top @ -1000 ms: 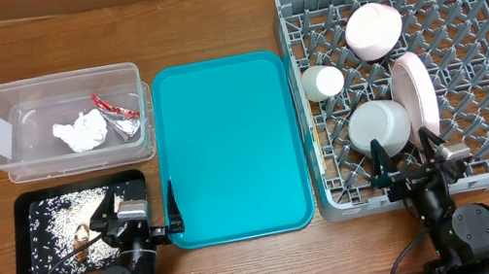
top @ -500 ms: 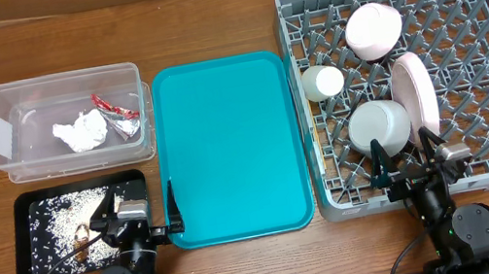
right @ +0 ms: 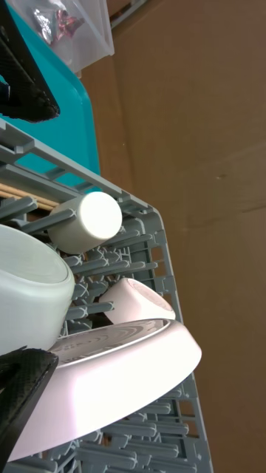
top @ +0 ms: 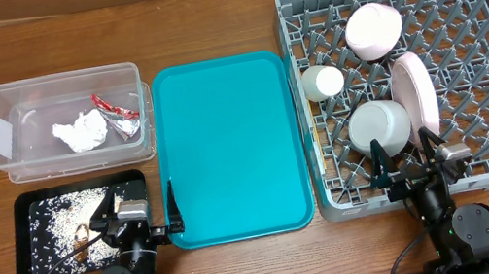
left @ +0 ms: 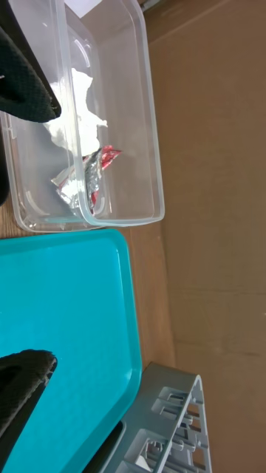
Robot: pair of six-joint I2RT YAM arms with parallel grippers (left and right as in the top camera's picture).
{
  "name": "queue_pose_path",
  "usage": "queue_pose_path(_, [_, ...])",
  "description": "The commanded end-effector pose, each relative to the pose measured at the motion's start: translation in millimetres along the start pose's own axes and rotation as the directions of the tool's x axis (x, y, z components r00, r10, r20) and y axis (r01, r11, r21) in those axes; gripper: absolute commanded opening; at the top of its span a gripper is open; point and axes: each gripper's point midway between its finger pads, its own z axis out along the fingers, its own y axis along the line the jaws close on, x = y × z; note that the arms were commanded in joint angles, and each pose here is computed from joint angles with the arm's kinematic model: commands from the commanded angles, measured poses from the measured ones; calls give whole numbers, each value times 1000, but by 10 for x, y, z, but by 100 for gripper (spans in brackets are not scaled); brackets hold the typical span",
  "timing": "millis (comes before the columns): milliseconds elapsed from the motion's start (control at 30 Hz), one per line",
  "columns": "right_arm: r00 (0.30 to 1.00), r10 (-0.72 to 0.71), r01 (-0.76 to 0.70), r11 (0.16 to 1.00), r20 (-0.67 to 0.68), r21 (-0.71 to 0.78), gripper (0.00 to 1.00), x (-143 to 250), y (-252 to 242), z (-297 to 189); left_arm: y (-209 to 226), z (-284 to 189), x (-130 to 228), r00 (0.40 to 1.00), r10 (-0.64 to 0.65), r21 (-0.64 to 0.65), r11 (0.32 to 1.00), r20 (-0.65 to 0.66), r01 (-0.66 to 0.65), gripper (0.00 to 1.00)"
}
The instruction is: Sort waste into correct bins and load items into the dishwasher
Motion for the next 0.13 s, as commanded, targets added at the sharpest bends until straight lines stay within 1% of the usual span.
queue_pose_path(0, [1000, 1, -1, 1000, 6, 12, 100, 13, -29, 2, 0, -1, 6, 1000, 24, -2, 1000, 5, -24, 100])
queue_pose_path(100, [1000, 1, -1, 1000, 6, 12, 100, 13, -29, 2, 0, -1, 6, 1000, 24, -2, 1000, 5, -24, 100])
